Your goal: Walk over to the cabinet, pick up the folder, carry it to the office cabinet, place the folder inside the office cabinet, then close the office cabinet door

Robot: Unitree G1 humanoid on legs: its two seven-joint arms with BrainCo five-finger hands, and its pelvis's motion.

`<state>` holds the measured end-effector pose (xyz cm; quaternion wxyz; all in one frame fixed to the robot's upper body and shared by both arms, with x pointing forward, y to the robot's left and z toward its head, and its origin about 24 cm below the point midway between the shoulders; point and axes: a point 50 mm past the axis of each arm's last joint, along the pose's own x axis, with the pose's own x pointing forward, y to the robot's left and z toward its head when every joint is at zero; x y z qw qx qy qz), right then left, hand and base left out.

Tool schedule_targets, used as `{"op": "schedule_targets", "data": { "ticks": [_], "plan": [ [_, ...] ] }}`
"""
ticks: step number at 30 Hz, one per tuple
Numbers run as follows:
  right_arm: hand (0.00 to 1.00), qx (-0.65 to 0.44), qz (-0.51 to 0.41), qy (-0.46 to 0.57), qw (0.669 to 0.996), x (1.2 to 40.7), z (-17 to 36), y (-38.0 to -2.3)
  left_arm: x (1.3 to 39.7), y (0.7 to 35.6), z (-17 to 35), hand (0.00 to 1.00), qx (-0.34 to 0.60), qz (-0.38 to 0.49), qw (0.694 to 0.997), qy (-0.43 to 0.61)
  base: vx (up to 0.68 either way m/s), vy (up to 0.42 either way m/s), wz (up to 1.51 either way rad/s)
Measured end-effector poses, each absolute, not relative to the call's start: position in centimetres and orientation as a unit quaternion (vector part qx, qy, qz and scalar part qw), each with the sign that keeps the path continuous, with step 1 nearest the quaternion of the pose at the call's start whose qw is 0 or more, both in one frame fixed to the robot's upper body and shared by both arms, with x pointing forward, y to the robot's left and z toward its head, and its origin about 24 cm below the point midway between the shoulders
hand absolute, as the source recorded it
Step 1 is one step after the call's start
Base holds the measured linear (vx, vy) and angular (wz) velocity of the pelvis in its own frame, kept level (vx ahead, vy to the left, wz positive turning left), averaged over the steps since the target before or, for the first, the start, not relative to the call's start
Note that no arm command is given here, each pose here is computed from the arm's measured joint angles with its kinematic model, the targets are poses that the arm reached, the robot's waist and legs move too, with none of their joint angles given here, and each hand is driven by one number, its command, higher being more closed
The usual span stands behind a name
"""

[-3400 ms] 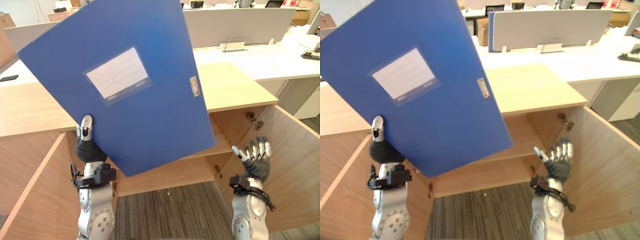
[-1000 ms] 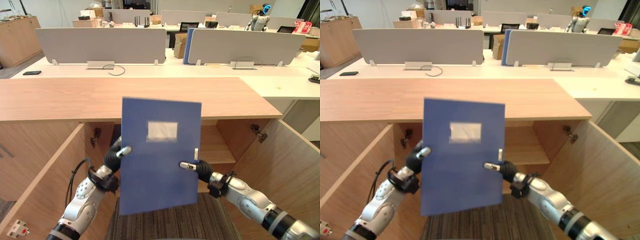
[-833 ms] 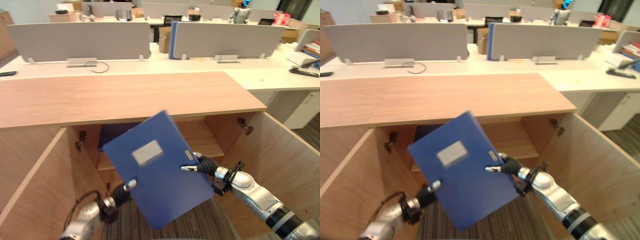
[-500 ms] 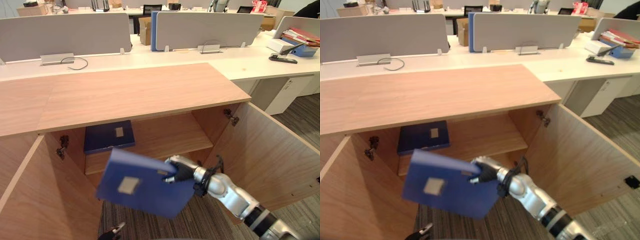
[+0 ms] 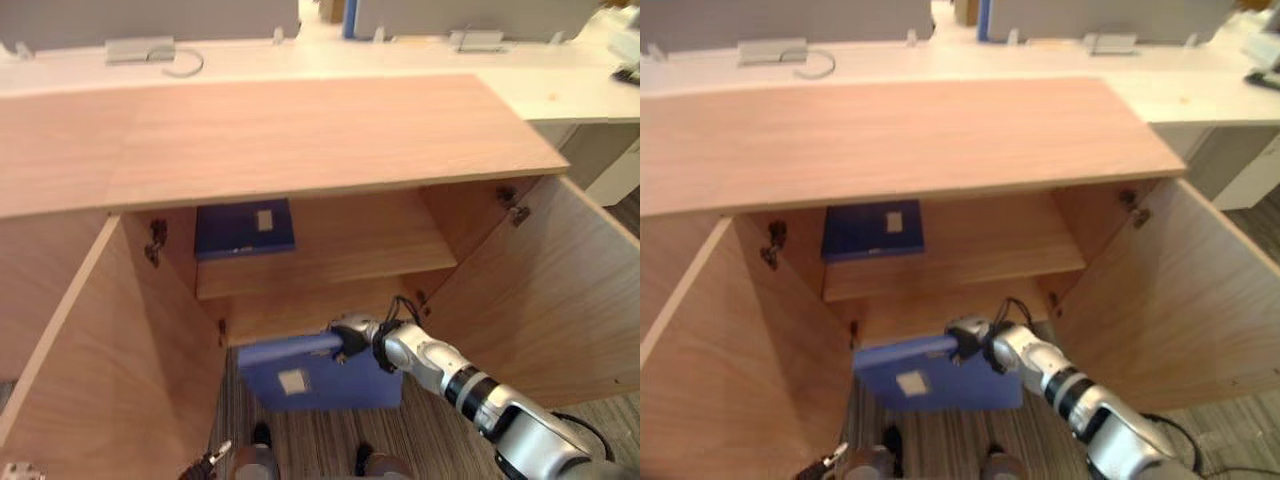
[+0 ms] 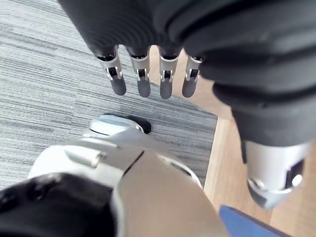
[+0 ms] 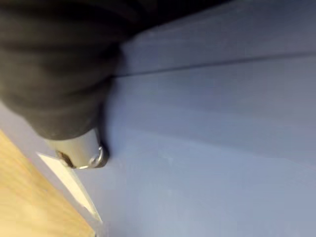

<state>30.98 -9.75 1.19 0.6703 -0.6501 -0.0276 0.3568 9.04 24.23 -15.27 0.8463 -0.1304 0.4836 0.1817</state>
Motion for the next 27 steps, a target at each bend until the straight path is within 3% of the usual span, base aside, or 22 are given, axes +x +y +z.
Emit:
{"op": "schedule_targets", "data": {
  "ticks": [1,3,5,7,10,12,15,18,22,27],
  "plan": [
    [1.0,-0.648,0.34,-0.027,0.681,31.6,1.8,-10.1,9.6,24.3,-15.0,0.0,-0.137,0.189,0.85,0.472,-0.22,0.003,0.27],
    [1.0,-0.609,0.267,-0.023,0.746,33.4,4.2,-11.7,11.7,24.6,-14.2,0.0,-0.161,0.211,0.862,0.431,-0.21,0.026,0.25],
    [1.0,-0.505,0.174,-0.019,0.845,34.6,6.8,-14.2,13.5,24.1,-13.5,0.0,-0.18,0.22,0.873,0.396,-0.15,0.033,0.28],
    [1.0,-0.403,0.11,-0.052,0.907,34.6,9.2,-15.4,14.3,23.7,-13.0,0.0,-0.198,0.225,0.878,0.373,-0.06,0.052,0.28],
    [1.0,-0.253,0.049,-0.13,0.958,34.1,13.3,-16.3,15.1,23.2,-12.5,0.0,-0.218,0.234,0.881,0.348,-0.04,0.052,0.27],
    [1.0,-0.157,0.025,-0.16,0.974,33.9,15.0,-17.0,15.6,22.9,-12.1,0.0,-0.239,0.247,0.88,0.327,-0.03,0.045,0.29],
    [1.0,-0.016,0.003,-0.173,0.985,33.8,16.1,-18.1,16.3,23.1,-11.5,0.0,-0.252,0.256,0.881,0.306,-0.02,0.038,0.27],
    [1.0,0.112,-0.025,-0.197,0.974,34.0,17.7,-19.5,16.8,22.9,-11.1,0.0,-0.262,0.259,0.882,0.295,-0.03,0.061,0.3],
    [1.0,0.285,-0.047,-0.273,0.917,34.4,22.7,-21.2,17.4,23.4,-10.3,0.0,-0.267,0.275,0.883,0.271,-0.05,0.036,0.2],
    [1.0,0.38,-0.057,-0.304,0.872,35.6,27.9,-22.8,17.9,23.1,-9.8,0.0,-0.27,0.276,0.884,0.262,-0.03,0.014,0.17]
  ]
}}
